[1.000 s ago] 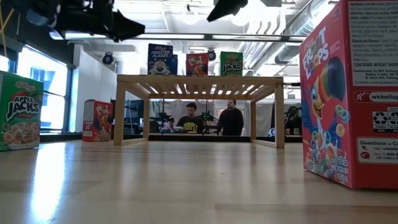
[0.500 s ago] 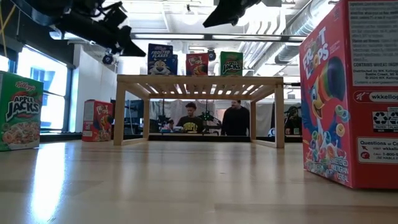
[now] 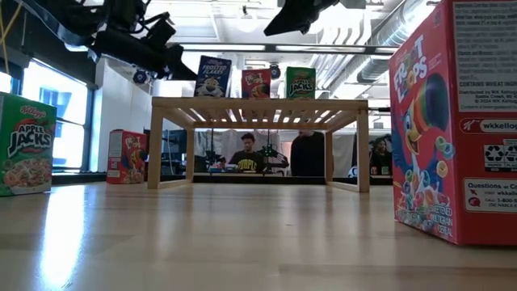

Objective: Stack cereal on shelf
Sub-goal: Put the top blue cereal box on the shelf aligned with the other blue cereal box

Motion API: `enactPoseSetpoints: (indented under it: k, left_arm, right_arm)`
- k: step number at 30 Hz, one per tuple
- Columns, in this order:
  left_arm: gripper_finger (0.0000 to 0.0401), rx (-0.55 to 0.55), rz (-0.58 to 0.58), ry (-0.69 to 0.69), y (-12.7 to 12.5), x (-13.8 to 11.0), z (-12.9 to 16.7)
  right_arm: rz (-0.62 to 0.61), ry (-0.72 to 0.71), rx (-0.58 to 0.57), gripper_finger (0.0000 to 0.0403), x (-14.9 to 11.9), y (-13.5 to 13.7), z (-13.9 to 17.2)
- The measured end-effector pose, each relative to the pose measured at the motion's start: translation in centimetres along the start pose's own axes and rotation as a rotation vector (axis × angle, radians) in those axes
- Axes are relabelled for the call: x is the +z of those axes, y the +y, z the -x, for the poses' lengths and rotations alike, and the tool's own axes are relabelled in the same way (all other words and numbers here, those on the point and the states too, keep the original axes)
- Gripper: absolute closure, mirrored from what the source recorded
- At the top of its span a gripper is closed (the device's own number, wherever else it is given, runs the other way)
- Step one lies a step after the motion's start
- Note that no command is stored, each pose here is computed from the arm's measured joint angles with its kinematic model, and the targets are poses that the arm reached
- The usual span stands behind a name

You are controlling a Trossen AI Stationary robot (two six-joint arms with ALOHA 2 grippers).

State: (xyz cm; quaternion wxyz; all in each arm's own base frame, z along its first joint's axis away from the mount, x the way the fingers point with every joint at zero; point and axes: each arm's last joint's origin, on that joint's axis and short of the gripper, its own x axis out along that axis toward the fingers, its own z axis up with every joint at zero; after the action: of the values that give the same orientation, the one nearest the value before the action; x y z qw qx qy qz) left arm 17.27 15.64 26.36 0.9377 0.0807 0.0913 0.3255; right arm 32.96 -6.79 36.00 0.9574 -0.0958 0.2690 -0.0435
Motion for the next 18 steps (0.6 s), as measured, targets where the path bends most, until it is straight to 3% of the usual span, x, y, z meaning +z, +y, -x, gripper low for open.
enactPoseSetpoints:
  k: [4, 8, 14, 18]
  left_arm:
    - [0.0394, 0.049, 0.0, -0.039, 0.8, 1.0, 1.4]
    - [0.0394, 0.03, 0.017, -0.041, 0.9, 1.6, 3.4]
    - [0.0394, -0.156, 0.016, -0.048, -0.5, 2.1, 5.6]
    - [0.0394, -0.241, -0.001, -0.025, -1.9, 1.0, 5.2]
  right_arm:
    - [-0.005, 0.009, 0.002, 0.0403, -0.1, 0.0, 0.0]
    - [-0.006, 0.014, 0.004, 0.0403, -0.1, 0.0, 0.0]
    - [-0.008, -0.019, 0.033, 0.0403, -1.8, 0.5, -1.5]
    - [-0.028, -0.09, 0.033, 0.0403, -3.8, 1.1, -3.1]
